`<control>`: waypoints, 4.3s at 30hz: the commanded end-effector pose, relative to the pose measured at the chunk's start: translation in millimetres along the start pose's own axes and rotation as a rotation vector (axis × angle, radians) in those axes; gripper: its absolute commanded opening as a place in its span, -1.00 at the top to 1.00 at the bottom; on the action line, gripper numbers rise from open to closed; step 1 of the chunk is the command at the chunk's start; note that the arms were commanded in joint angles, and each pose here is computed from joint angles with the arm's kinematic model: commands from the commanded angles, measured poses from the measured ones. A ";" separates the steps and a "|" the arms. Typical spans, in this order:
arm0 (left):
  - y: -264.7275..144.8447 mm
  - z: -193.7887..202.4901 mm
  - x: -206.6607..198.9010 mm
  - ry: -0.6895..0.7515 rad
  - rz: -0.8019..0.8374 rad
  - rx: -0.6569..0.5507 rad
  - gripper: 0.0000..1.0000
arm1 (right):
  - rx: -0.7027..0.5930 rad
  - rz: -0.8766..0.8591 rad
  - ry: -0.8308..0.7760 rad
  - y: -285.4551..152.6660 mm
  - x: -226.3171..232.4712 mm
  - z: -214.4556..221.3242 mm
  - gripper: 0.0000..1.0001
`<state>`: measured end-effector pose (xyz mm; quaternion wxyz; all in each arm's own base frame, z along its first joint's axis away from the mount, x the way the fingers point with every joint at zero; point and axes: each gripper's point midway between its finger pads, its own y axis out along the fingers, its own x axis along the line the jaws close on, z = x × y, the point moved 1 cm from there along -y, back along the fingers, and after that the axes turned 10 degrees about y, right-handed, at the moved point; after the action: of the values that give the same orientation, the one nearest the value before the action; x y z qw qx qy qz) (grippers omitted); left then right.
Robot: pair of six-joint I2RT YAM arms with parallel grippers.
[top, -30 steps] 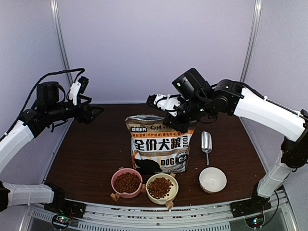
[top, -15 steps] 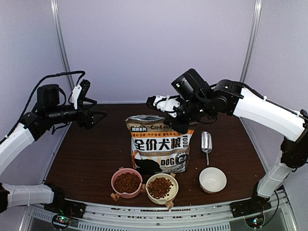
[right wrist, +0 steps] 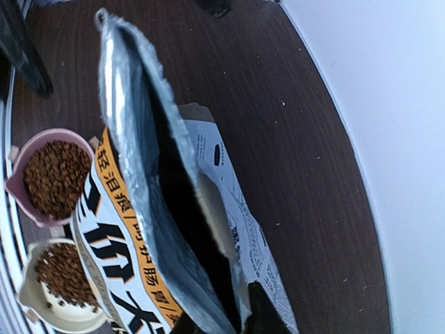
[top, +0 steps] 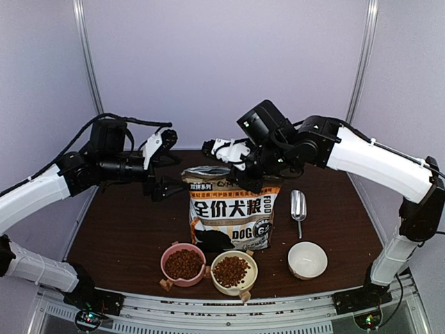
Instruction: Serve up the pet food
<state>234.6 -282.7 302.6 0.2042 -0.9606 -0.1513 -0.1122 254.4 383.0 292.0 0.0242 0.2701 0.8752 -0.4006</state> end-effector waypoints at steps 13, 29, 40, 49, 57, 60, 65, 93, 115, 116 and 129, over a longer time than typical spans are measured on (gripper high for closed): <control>38.1 -25.1 2.0 0.034 0.103 -0.047 0.55 | -0.118 -0.008 0.014 -19.2 -0.5 -28.0 1.00; 37.0 -24.6 -0.2 0.015 0.096 -0.073 1.00 | -0.155 -0.084 0.045 -0.4 14.9 -40.8 0.40; 36.0 -29.6 -1.6 -0.009 0.099 -0.115 1.00 | -0.193 -0.101 0.064 19.4 23.5 -54.1 0.32; 32.6 -28.1 -0.5 0.006 0.078 -0.106 0.95 | -0.269 -0.040 0.098 4.5 13.7 -55.9 1.00; 37.0 -15.1 2.1 0.018 0.057 -0.055 0.44 | -0.317 -0.064 0.146 -11.0 14.4 -58.9 1.00; 37.8 -12.9 4.5 0.014 0.044 -0.045 0.75 | -0.319 -0.063 0.153 -10.9 14.0 -58.8 1.00; 34.7 -15.4 1.0 0.019 0.051 -0.066 1.00 | -0.314 -0.050 0.164 -7.0 12.5 -57.2 1.00; 33.6 -24.0 -5.8 0.014 0.105 -0.097 1.00 | -0.393 -0.093 0.206 -0.6 19.0 -72.5 1.00; 17.0 -26.0 4.9 0.044 -0.002 -0.092 1.00 | -0.052 0.243 0.088 -13.8 -39.6 44.3 0.90; 16.0 -26.3 4.9 0.045 -0.005 -0.092 1.00 | -0.041 0.255 0.090 -15.4 -42.7 50.0 0.91; 10.6 -26.1 7.8 0.053 -0.034 -0.090 1.00 | 0.039 0.382 0.168 -47.6 -71.0 111.3 0.96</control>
<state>233.0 -324.4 300.0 0.1777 -0.9693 -0.1105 -0.1288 241.9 357.1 290.2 0.0314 0.3135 0.9078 -0.2769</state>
